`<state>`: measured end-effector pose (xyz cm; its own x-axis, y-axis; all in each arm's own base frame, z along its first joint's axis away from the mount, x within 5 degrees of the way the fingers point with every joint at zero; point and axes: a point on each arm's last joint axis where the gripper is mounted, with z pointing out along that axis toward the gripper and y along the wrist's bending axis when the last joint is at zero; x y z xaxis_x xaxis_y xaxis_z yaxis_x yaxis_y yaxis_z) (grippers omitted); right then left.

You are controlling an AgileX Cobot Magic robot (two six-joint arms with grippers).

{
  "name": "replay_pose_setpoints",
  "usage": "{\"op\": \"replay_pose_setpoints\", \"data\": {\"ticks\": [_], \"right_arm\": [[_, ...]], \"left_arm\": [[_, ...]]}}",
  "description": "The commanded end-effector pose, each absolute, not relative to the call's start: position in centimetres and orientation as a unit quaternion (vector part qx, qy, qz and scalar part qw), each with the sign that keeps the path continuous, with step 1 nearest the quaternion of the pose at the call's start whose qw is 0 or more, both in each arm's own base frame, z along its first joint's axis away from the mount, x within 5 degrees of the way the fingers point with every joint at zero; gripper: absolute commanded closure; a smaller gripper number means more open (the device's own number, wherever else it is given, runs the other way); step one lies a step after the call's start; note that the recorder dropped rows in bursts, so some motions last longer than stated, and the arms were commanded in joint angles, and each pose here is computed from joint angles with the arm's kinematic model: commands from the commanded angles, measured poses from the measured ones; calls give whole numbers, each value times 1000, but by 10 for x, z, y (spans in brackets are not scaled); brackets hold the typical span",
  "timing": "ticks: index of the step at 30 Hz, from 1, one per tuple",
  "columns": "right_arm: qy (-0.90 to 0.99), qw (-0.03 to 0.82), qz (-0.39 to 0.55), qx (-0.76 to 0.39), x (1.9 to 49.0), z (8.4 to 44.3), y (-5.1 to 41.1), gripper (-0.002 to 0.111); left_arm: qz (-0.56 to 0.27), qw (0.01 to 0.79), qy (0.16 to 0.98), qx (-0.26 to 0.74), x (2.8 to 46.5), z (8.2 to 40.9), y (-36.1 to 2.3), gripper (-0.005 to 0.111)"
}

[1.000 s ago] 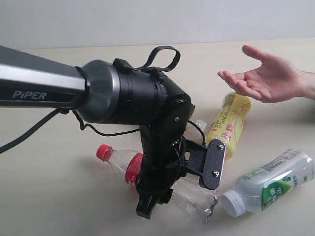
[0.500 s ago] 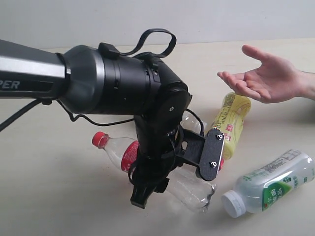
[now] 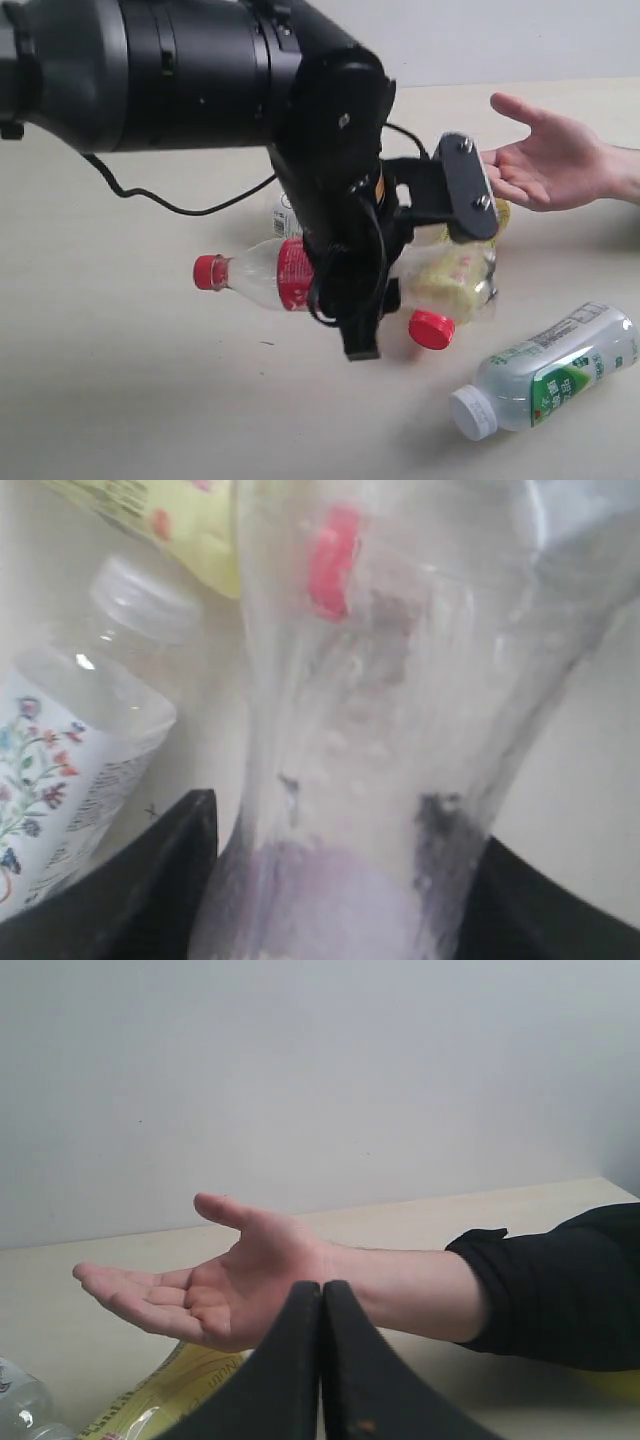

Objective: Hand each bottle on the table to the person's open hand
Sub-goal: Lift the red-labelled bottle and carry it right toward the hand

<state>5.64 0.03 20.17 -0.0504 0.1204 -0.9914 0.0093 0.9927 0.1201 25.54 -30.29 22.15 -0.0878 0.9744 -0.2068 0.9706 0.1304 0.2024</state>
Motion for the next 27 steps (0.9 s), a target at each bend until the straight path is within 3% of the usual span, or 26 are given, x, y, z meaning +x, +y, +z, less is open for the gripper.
{"op": "replay_pose_setpoints", "data": {"ticks": [1,7,13,19,27], "right_arm": [[722,690,39,42,56,201,0,108],[722,690,39,42,56,201,0,108],[722,690,39,42,56,201,0,108],[722,690,39,42,56,201,0,108],[722,690,39,42,56,201,0,108]], "left_arm": [[-25,192,811,552,261,259,-312,107],[-87,244,880,397,269,294,-323,107],[-109,256,888,367,271,306,-326,107],[-167,235,931,223,277,308,-331,107],[-283,175,935,120,299,310,-338,107]]}}
